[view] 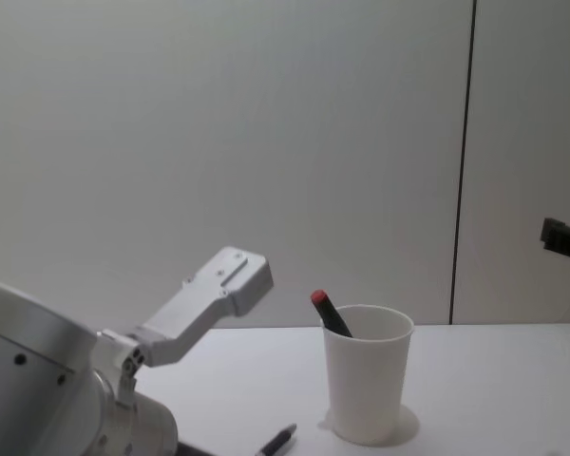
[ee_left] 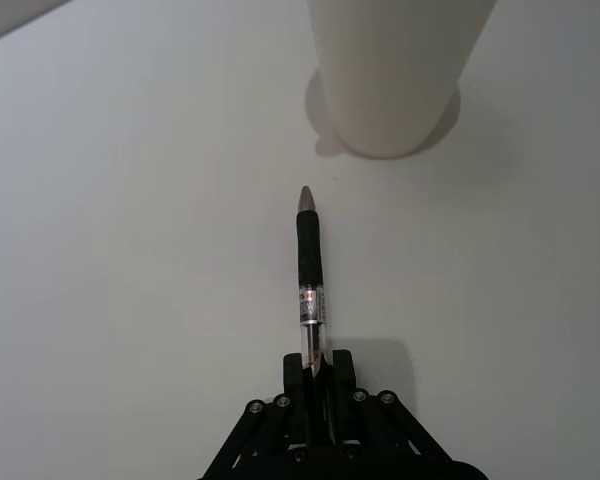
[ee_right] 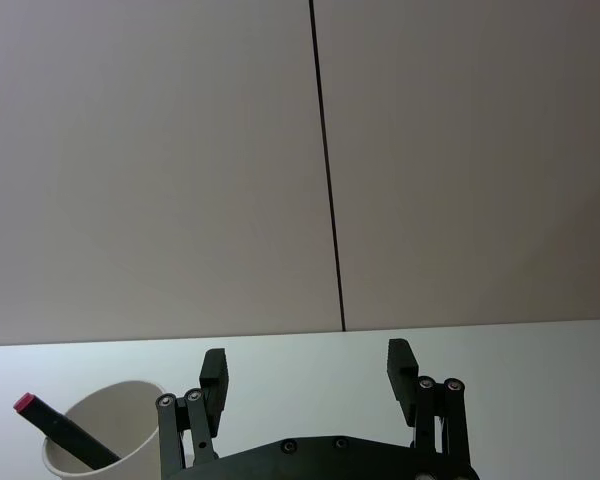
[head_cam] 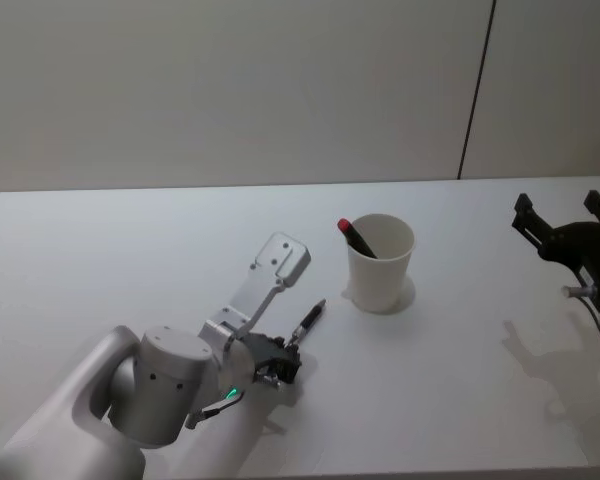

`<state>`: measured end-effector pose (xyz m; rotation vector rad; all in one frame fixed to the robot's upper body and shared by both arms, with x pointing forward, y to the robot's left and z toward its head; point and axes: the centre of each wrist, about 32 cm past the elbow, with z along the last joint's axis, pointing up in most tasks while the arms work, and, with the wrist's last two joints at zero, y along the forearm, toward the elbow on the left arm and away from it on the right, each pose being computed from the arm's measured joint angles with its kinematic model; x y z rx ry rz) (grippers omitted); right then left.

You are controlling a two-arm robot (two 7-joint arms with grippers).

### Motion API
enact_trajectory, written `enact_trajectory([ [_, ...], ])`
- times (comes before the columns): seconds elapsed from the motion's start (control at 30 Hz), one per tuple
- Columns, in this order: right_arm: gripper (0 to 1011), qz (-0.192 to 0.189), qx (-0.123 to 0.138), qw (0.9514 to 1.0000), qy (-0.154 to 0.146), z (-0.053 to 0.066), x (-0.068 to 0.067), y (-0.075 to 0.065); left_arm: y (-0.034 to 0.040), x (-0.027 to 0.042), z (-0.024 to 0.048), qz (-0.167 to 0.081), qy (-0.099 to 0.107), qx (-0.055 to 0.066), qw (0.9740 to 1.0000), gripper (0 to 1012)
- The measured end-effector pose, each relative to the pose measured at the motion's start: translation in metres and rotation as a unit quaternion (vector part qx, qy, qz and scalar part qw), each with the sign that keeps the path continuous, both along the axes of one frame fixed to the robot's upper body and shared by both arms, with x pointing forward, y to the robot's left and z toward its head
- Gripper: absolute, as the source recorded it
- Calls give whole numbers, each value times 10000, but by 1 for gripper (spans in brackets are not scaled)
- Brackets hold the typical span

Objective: Place the pen into the pen holder.

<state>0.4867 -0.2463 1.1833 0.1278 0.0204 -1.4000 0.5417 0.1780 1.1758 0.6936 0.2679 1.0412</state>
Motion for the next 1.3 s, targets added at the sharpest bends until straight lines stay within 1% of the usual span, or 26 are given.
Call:
enact_trajectory([
  [0.07,1002,0,0,10000,0,0,0,0,10,-17,19,25,-124,-49,9999,175],
  [0.13,1001,0,0,10000,0,0,0,0,18,-28,33,40,-194,-74,9998,175],
  [0.23,1001,0,0,10000,-1,0,0,0,36,-57,65,90,-373,-122,9992,175],
  [0.3,1002,0,0,10000,0,0,0,0,52,-79,89,140,-523,-148,9984,175],
  [0.37,1001,0,0,10000,0,0,0,0,63,-98,109,167,-621,-163,9978,175],
  [0.4,1002,0,0,10000,0,0,0,0,71,-114,130,200,-736,-178,9969,175],
  [0.47,1002,0,0,10000,0,0,0,0,87,-141,160,246,-890,-192,9955,175],
  [0.5,1002,0,0,10000,0,0,0,0,87,-141,160,246,-890,-192,9955,176],
  [0.57,1001,0,0,10000,0,0,0,0,105,-177,198,313,-1110,-203,9931,175],
  [0.6,1001,0,1,10000,0,0,0,0,110,-187,208,327,-1161,-204,9925,175],
  [0.63,1001,0,0,10000,0,0,0,0,110,-187,208,327,-1161,-204,9925,175],
  [0.67,1001,0,0,10000,0,0,0,0,121,-216,243,363,-1334,-207,9902,175],
  [0.77,1002,0,0,10000,0,0,0,0,132,-244,272,408,-1510,-199,9875,175],
  [0.8,1002,0,0,10000,0,0,0,0,139,-268,295,430,-1627,-194,9856,175],
  [0.87,1002,0,0,10000,0,0,0,0,144,-289,314,458,-1749,-183,9834,175],
  [0.9,1001,0,0,10000,0,0,0,0,150,-311,336,482,-1869,-178,9810,175],
  [0.93,1001,0,0,10000,-1,0,0,0,152,-316,343,496,-1922,-174,9799,175],
  [0.97,1002,0,0,10000,0,0,0,0,158,-338,366,518,-2053,-166,9772,176],
  [1.0,1002,0,0,10000,0,0,0,0,158,-338,366,518,-2053,-166,9772,175],
  [1.03,1001,0,0,10000,0,0,0,0,164,-360,384,532,-2170,-162,9746,175],
  [1.1,1001,0,0,10000,0,0,0,0,168,-374,398,544,-2281,-161,9720,175],
  [1.13,1002,0,0,10000,0,0,0,0,172,-394,415,542,-2409,-167,9689,175],
  [1.17,1002,0,0,10000,0,0,0,0,175,-402,420,544,-2450,-167,9679,175],
  [1.2,1002,0,0,10000,0,0,0,0,178,-410,426,538,-2525,-172,9659,175],
  [1.23,1002,0,0,10000,0,0,0,0,185,-423,436,520,-2634,-182,9631,175],
  [1.3,1001,0,0,10000,0,0,0,0,193,-435,448,492,-2748,-197,9600,175],
])
